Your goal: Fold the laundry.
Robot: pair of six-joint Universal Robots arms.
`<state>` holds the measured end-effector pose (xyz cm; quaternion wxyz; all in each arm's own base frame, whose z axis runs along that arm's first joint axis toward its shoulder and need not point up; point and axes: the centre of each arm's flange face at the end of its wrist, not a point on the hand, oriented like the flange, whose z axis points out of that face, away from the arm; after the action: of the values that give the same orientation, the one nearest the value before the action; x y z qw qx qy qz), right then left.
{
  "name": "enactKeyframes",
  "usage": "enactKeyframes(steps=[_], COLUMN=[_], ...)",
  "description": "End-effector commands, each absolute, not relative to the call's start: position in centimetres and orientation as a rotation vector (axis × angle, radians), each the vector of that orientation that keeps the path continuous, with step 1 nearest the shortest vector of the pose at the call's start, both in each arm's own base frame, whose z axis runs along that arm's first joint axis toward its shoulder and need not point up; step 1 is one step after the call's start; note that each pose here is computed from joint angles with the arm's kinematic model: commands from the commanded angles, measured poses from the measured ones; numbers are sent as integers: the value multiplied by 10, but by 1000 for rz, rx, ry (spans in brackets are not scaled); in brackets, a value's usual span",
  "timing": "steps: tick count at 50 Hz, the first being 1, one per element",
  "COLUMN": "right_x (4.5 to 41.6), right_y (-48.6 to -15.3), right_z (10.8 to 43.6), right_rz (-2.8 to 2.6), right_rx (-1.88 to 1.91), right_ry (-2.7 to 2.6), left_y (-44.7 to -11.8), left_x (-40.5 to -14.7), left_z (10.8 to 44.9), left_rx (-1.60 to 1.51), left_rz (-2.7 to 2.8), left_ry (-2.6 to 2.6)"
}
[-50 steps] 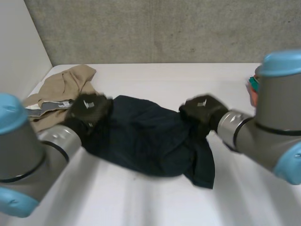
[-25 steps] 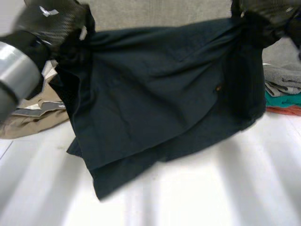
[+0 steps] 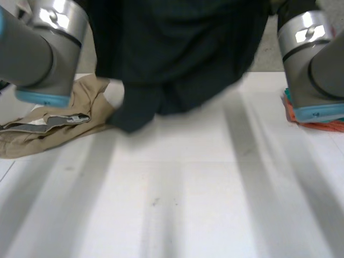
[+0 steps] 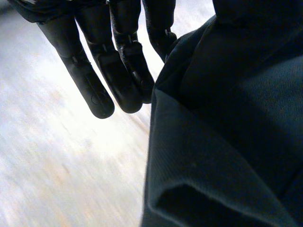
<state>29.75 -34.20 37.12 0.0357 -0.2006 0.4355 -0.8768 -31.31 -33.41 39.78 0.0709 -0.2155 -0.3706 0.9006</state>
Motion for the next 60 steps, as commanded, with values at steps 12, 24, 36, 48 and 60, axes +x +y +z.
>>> enactKeyframes(steps=[12,24,36,48,60], right_x=[278,266,258,259,259], right_y=[-302,-271,-260,-260,-258], right_z=[263,152,140,140,138], right_rz=[-2140,-1684,-1653,-1641,-1632], right_rx=[-958,-1275,-1193,-1146,-1148], right_ry=[2010,2338,2368,2371,2373], left_y=[-290,-246,-203,-159,-199], left_x=[-292,-291,-267,-250,-260], left_z=[281,170,215,180,140], left_rx=[-808,-1125,-1123,-1140,-1124], left_rz=[2259,1813,1931,1758,1617], left_ry=[-1665,-2066,-2001,-2187,-2318])
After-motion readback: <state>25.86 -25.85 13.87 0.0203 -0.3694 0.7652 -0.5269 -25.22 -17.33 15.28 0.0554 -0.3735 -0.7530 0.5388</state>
